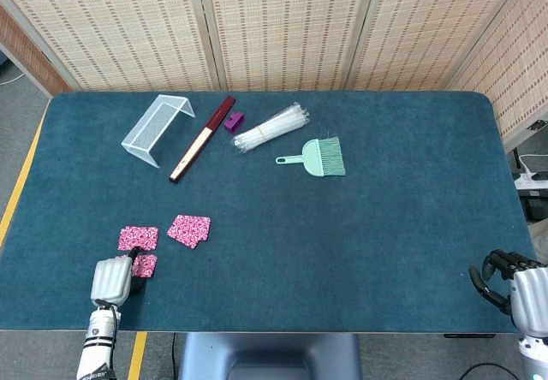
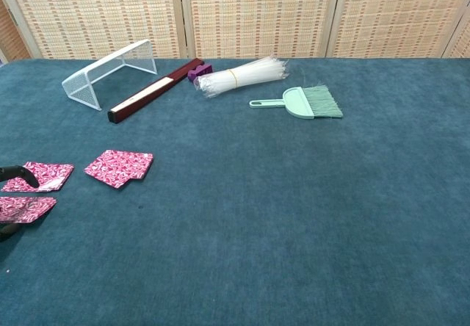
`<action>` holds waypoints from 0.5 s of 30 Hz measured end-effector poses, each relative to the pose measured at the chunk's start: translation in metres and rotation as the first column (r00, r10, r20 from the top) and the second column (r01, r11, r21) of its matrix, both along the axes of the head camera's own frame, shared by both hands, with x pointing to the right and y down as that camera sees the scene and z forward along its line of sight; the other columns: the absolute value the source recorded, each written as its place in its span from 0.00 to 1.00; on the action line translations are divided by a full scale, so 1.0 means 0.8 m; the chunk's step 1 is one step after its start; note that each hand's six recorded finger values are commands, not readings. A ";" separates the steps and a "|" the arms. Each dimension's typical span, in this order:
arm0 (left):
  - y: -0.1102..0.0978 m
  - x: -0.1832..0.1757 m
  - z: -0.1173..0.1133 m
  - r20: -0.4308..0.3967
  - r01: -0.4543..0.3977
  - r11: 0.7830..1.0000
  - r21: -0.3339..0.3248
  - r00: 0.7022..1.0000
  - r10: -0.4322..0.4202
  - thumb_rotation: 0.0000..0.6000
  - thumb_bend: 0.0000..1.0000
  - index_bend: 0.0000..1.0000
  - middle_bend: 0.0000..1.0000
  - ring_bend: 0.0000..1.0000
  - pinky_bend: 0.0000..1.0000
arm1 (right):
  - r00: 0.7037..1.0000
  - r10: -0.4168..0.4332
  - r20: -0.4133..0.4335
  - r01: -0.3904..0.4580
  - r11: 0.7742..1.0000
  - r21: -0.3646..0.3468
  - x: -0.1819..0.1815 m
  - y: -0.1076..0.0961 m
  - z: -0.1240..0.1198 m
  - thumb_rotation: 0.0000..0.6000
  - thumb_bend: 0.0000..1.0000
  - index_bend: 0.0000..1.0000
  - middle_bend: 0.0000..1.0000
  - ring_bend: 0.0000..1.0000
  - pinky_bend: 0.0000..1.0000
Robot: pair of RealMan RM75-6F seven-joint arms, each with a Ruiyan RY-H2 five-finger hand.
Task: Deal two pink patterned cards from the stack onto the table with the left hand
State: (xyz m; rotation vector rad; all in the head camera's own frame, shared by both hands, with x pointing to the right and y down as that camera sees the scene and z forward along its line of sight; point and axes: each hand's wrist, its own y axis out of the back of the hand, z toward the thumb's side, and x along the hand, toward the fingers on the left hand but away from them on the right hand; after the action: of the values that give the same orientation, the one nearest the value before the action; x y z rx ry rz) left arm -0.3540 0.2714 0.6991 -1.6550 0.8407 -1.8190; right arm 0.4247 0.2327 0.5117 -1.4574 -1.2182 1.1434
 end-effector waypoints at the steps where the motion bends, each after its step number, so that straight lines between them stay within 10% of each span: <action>1: 0.000 0.000 0.000 -0.003 0.002 1.000 -0.003 1.000 -0.002 1.00 0.30 0.22 1.00 1.00 1.00 | 1.000 0.000 0.000 0.000 1.000 0.000 0.000 0.000 0.000 1.00 0.23 0.75 0.70 0.73 0.91; 15: -0.008 0.009 -0.037 -0.113 0.012 1.000 0.011 0.994 -0.011 1.00 0.24 0.19 1.00 1.00 1.00 | 1.000 0.000 0.004 0.000 1.000 0.002 0.000 0.000 -0.001 1.00 0.23 0.75 0.70 0.73 0.91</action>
State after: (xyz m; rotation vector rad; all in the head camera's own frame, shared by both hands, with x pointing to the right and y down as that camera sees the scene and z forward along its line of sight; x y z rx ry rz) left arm -0.3470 0.2649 0.6694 -1.7627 0.9082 -1.7383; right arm 0.4249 0.2329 0.5111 -1.4587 -1.2211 1.1393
